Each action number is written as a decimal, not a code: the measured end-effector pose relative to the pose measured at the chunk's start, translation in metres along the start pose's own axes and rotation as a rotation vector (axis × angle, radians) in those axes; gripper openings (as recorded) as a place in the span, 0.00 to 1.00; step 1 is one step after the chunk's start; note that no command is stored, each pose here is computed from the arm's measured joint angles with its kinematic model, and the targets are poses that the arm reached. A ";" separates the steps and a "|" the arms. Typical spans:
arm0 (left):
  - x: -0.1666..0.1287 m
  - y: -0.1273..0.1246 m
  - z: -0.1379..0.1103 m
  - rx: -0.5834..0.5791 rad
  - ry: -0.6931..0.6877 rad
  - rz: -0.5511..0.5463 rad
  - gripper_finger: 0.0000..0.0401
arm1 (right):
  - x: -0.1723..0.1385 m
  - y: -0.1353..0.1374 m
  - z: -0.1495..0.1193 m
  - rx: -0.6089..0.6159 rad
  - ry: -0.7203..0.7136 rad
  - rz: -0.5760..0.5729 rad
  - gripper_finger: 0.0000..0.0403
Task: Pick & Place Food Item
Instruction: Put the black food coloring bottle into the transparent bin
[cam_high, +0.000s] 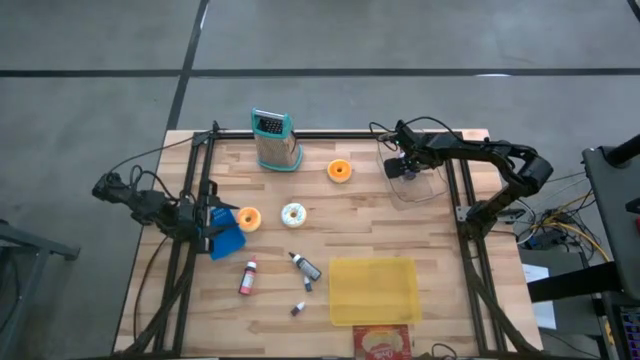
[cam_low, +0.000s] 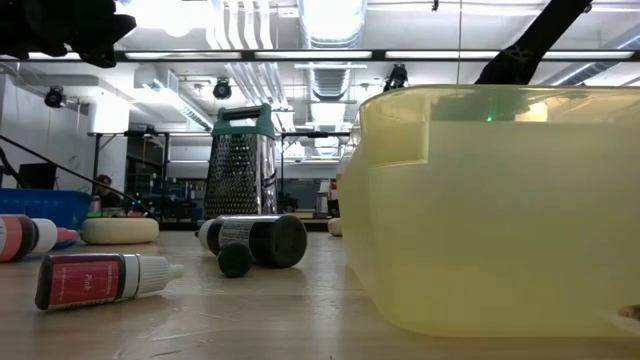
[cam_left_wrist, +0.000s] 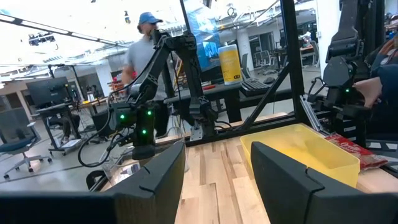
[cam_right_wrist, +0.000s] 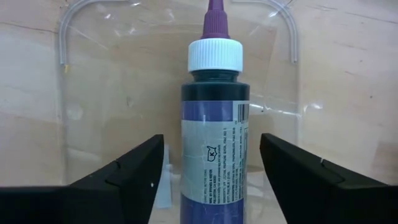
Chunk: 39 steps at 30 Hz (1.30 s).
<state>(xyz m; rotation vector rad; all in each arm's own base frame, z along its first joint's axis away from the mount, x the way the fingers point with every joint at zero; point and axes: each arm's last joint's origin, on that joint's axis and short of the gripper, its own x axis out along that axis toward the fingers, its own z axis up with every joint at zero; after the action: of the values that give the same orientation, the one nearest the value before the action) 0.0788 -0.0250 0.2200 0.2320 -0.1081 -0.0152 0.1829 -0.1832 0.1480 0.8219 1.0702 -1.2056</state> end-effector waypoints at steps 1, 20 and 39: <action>0.000 0.000 0.000 0.000 0.000 0.000 0.47 | 0.000 0.000 0.000 0.000 -0.003 -0.004 0.67; 0.000 0.000 0.000 0.000 0.000 0.000 0.47 | 0.000 0.000 0.000 0.000 -0.009 -0.009 0.70; 0.000 0.000 0.000 0.000 0.000 0.000 0.47 | -0.029 0.005 0.018 0.008 0.069 -0.005 0.61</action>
<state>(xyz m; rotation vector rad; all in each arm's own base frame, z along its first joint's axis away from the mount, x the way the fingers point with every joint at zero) 0.0788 -0.0250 0.2201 0.2317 -0.1084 -0.0151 0.1910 -0.1894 0.1807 0.8729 1.1250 -1.1930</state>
